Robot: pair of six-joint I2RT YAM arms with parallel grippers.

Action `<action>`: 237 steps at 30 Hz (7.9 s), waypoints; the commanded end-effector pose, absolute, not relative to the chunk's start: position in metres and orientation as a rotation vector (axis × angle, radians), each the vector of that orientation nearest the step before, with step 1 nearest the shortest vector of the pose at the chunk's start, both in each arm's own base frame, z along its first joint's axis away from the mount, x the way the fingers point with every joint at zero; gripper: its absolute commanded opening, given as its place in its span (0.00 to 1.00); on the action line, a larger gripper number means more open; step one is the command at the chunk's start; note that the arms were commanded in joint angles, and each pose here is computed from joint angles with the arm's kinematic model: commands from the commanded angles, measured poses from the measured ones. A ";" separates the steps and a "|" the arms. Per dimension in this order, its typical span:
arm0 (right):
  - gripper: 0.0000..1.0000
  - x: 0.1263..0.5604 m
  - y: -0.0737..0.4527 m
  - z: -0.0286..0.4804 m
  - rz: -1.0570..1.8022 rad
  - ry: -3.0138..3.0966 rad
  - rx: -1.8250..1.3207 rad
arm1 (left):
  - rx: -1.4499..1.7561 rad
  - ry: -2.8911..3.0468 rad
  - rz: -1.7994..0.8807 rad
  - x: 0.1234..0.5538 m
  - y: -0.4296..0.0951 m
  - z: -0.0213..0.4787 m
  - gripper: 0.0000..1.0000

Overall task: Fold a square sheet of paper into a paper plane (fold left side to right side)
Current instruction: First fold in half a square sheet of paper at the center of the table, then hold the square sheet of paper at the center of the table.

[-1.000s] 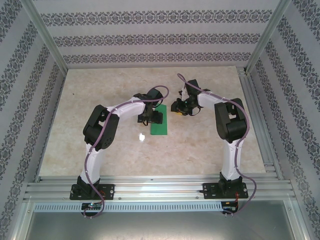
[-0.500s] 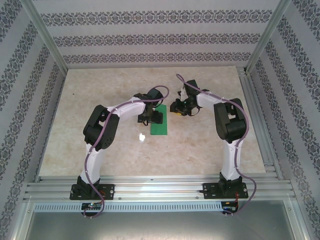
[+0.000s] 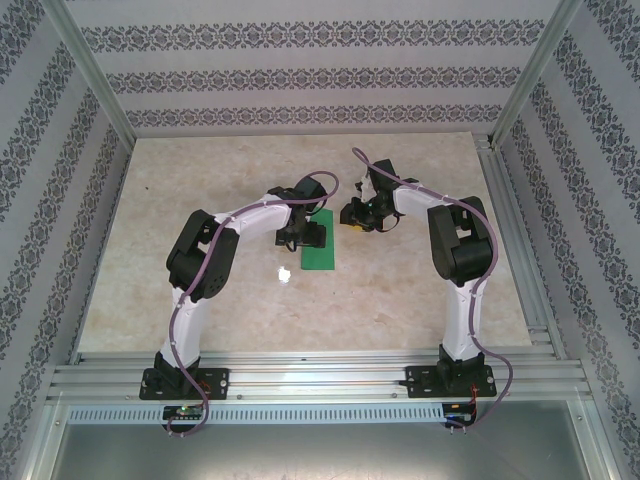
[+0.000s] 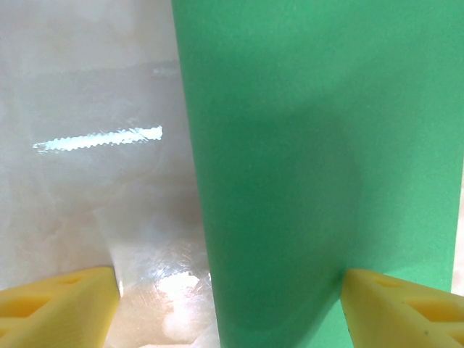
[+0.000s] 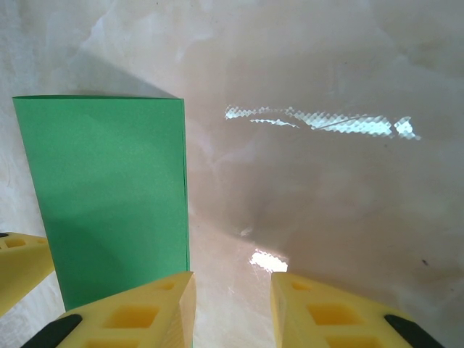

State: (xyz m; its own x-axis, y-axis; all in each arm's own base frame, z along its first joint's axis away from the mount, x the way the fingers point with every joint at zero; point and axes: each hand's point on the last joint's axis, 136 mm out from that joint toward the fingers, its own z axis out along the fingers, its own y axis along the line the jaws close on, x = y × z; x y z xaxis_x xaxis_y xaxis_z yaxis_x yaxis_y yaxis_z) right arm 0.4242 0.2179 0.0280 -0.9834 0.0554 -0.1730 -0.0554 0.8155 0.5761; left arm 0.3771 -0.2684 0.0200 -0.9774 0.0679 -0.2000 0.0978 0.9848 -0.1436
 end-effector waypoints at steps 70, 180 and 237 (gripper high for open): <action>0.19 0.405 0.260 0.012 0.979 2.873 -0.088 | 0.001 2.737 -0.869 0.383 -0.284 0.073 0.80; 0.27 0.413 0.246 0.046 1.009 2.772 -0.027 | 0.156 2.942 -0.646 0.368 -0.293 0.011 0.51; 0.17 0.389 0.263 0.007 0.912 2.912 -0.022 | 0.185 2.978 -0.550 0.366 -0.289 -0.002 0.51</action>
State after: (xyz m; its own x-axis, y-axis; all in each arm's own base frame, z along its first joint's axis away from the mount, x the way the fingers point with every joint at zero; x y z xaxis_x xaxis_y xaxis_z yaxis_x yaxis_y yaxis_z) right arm 0.3928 0.2623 0.0173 -0.9943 0.0440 -0.0967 -0.0242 0.7925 0.6094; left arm 0.3774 -0.2762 0.0245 -0.9860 0.0449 -0.1606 0.1007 0.9278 -0.3592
